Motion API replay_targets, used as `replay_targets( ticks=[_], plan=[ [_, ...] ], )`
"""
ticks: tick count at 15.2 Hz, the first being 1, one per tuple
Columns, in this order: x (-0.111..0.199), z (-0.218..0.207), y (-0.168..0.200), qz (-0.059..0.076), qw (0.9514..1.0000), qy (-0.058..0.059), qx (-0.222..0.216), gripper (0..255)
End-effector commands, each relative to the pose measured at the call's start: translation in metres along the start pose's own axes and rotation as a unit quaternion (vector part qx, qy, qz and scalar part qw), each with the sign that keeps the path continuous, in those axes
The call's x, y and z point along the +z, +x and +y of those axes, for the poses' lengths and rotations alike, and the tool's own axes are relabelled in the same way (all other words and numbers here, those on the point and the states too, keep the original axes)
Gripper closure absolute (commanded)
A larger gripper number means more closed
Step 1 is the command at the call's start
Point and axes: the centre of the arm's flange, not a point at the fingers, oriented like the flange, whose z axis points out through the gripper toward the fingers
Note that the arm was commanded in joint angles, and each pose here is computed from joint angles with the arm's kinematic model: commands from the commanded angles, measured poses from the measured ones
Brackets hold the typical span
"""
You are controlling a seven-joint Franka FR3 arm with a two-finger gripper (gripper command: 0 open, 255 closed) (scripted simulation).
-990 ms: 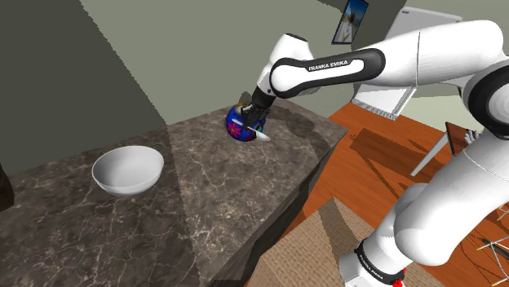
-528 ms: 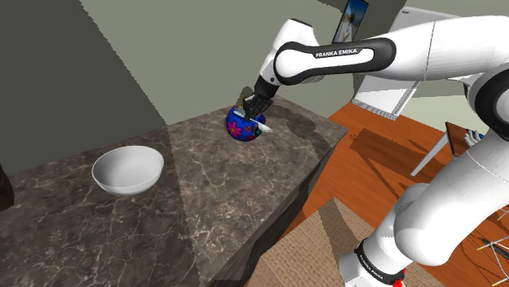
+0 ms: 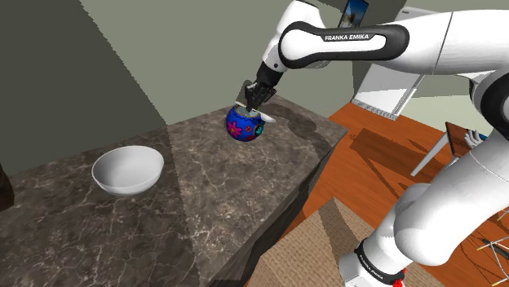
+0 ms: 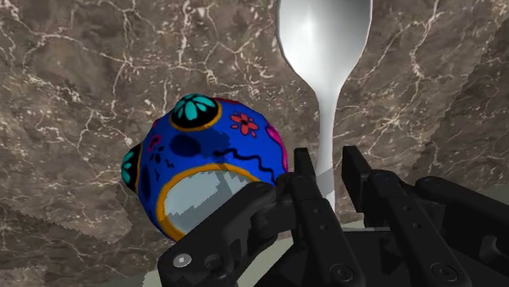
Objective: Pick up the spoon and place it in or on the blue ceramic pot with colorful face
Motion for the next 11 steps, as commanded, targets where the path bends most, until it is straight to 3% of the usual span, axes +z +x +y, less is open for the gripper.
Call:
replay_targets(
  ticks=[1,3,11],
  plan=[
    [-0.010,-0.001,0.003,0.000,1.0000,0.000,0.000,255],
    [-0.016,-0.001,0.005,0.000,1.0000,0.000,0.000,255],
    [-0.011,0.054,0.094,0.000,1.0000,0.000,0.000,255]
  ],
)
